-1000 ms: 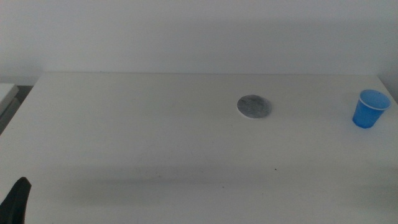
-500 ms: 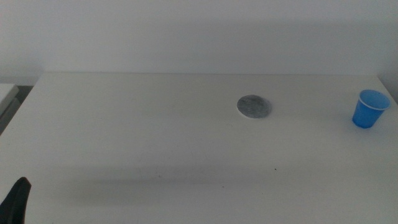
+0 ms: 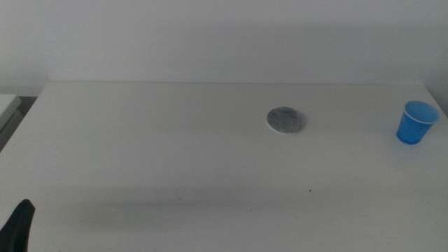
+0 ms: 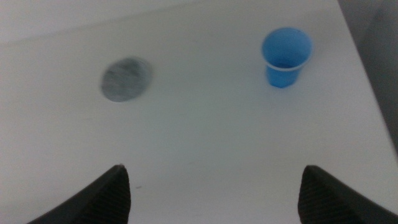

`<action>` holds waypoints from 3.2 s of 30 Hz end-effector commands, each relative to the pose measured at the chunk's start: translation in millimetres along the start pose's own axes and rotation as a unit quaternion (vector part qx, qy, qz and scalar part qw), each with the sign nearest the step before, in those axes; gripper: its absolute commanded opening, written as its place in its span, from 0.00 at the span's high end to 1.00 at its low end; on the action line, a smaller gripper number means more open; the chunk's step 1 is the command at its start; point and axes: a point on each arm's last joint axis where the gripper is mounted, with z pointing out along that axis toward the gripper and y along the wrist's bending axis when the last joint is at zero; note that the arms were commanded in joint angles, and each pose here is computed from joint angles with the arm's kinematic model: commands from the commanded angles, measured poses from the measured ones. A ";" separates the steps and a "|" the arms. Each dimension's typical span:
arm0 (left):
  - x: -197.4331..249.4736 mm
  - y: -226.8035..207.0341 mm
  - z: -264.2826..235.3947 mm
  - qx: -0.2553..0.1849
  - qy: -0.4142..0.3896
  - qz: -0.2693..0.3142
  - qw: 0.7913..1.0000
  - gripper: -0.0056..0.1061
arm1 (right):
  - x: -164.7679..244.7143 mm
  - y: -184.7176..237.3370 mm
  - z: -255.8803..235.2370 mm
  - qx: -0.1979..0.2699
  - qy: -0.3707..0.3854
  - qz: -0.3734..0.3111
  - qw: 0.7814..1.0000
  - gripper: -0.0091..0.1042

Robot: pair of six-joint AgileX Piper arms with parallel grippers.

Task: Place an empty cup on a cup mat.

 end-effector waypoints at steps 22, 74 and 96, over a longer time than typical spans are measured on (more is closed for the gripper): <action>-0.9 -0.1 -0.3 0.001 -0.005 -0.001 1.000 0.11 | -87.2 -105.6 270.1 0.091 0.178 0.099 0.975 0.24; -0.9 -0.1 -0.3 0.001 -0.005 -0.001 1.000 0.11 | -49.9 143.9 372.8 -0.010 0.219 -0.110 0.970 0.91; -0.9 -0.1 -0.3 0.001 -0.005 -0.001 1.000 0.11 | -150.9 114.9 212.1 -0.084 0.056 -0.113 0.988 0.20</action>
